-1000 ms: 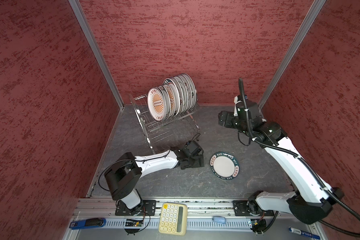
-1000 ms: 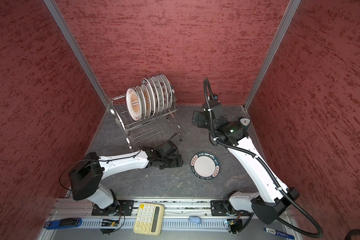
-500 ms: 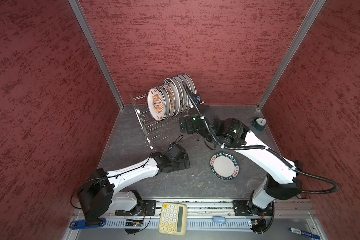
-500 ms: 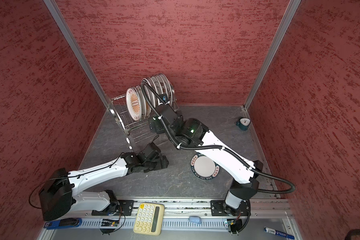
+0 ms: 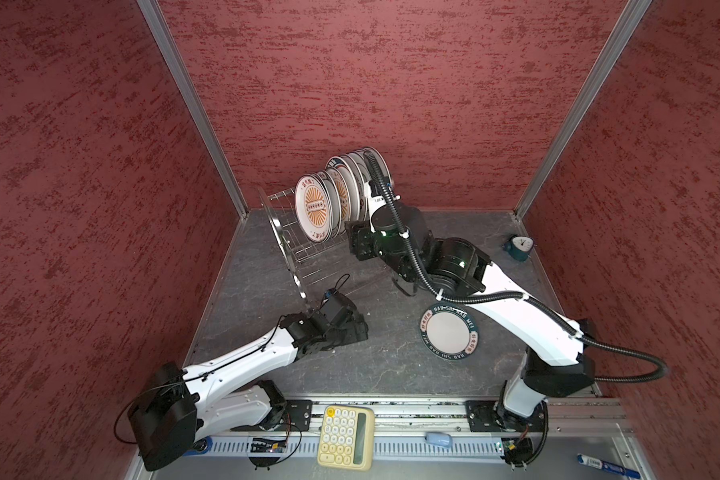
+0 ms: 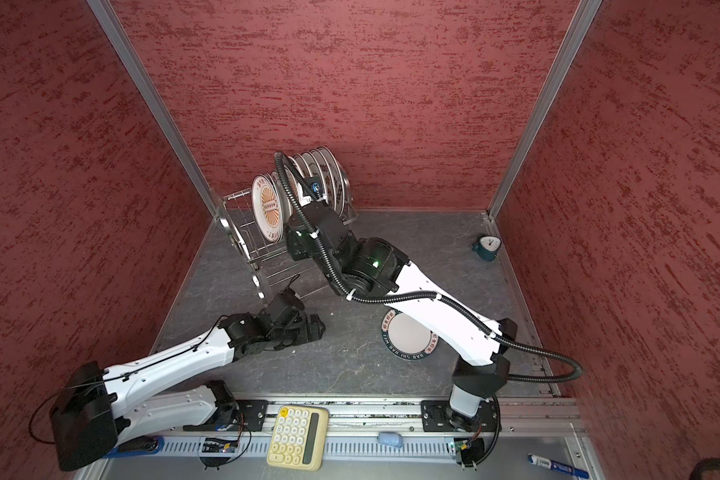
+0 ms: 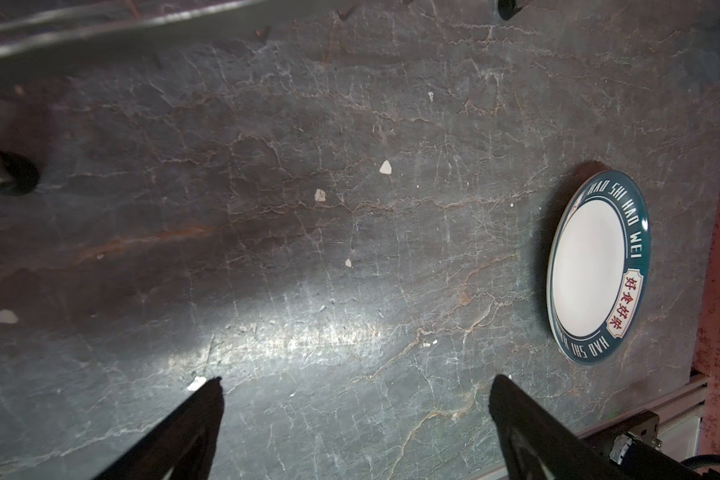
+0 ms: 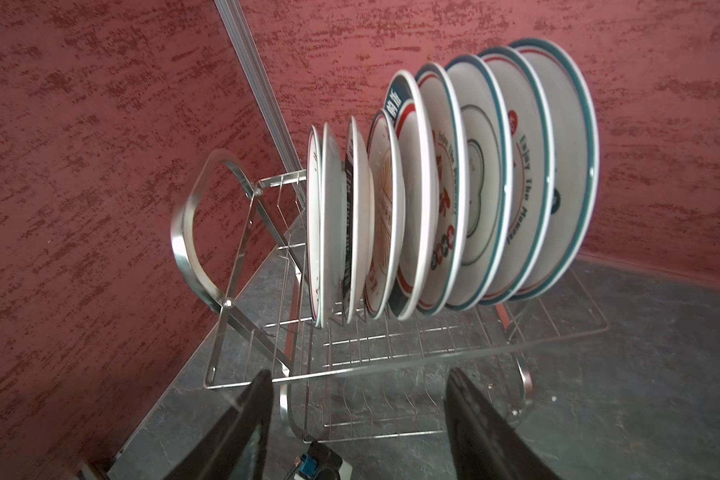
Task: Unload the plates from the dish rack
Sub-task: 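Open the left gripper and draw back while the right gripper reaches to the rack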
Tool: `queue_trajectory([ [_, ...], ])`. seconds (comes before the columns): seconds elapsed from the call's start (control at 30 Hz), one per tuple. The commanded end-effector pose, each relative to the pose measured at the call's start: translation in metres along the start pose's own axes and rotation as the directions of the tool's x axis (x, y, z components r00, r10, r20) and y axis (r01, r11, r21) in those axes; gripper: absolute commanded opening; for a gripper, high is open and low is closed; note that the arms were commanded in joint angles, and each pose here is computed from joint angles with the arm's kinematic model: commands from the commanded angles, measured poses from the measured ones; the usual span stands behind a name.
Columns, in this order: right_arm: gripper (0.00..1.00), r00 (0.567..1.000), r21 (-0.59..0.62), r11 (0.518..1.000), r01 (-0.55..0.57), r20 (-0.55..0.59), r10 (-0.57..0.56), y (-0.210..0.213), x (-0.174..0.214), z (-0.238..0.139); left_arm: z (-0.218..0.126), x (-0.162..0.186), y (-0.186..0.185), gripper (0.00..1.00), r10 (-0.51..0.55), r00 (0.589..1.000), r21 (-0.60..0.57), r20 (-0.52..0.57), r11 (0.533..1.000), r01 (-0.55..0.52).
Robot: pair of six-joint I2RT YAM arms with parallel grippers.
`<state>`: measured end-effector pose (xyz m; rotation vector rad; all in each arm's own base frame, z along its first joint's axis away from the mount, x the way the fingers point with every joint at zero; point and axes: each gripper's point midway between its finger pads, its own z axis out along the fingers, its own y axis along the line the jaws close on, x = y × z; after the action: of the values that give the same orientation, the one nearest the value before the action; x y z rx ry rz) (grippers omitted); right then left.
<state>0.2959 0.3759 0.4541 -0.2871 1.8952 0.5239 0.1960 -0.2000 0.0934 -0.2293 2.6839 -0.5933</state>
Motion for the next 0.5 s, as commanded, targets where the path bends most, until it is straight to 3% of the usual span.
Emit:
queue_trajectory([
  [0.0, 0.61, 0.999, -0.023, 1.000, -0.012, 0.049, 0.013, 0.012, -0.019, 0.011, -0.006, -0.004, 0.006, 1.00, -0.004, 1.000, 0.000, 0.017, 1.000, 0.004],
  [0.47, 0.48, 0.997, -0.005, 0.998, -0.063, 0.045, 0.063, -0.001, -0.031, 0.062, -0.022, -0.009, 0.024, 0.99, -0.046, 0.998, 0.036, 0.044, 0.998, 0.044],
])
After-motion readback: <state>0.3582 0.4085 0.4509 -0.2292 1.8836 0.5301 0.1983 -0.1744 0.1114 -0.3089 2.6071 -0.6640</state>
